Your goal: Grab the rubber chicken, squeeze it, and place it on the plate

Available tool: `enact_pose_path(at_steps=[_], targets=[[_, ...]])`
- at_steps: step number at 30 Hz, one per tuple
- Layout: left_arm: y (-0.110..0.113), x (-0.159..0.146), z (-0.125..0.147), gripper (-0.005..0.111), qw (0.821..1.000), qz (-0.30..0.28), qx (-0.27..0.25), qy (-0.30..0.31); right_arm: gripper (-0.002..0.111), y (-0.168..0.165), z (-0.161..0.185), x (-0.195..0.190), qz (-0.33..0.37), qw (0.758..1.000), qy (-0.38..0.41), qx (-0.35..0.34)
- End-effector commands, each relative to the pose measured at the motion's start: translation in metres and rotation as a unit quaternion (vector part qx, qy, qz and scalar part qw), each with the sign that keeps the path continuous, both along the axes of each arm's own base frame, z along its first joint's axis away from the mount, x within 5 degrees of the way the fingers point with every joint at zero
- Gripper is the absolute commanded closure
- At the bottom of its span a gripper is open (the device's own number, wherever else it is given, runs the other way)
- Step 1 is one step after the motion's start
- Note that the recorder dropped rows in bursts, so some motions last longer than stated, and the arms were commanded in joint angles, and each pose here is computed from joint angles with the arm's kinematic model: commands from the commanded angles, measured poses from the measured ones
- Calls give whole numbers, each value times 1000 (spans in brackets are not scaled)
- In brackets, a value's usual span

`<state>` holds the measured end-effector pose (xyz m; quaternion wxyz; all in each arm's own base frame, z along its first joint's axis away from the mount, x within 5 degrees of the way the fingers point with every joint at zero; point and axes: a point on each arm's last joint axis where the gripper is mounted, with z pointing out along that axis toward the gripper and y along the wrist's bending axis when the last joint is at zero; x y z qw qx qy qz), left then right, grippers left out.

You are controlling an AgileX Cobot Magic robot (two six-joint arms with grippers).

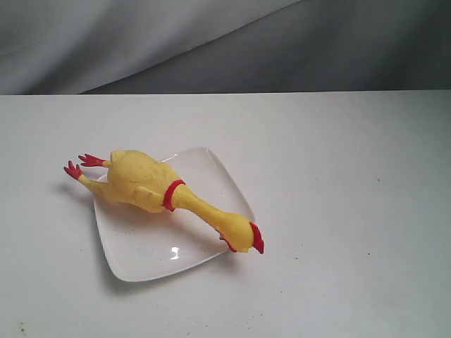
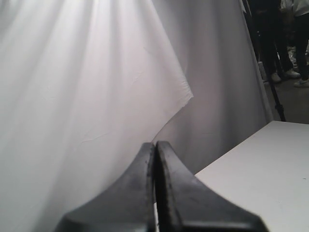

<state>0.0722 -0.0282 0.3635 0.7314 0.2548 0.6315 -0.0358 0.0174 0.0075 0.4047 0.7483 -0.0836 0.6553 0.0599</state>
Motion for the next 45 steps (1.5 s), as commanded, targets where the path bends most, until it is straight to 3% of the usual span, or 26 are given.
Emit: enact_pose_path(at_steps=[1, 10, 28, 34, 45], targets=[[1, 0, 0, 106, 1000, 0, -8, 6, 108, -1, -34, 14, -44, 998, 33, 16], [1, 0, 0, 106, 1000, 0, -8, 6, 108, -6, -96, 26, -92, 994, 13, 57], [1, 0, 0, 106, 1000, 0, -8, 6, 108, -11, -211, 38, -129, 983, 133, 13], [1, 0, 0, 106, 1000, 0, -8, 6, 108, -12, -223, 36, -141, 971, 190, -11], [1, 0, 0, 106, 1000, 0, -8, 6, 108, -12, -222, 36, -141, 972, 190, -6]])
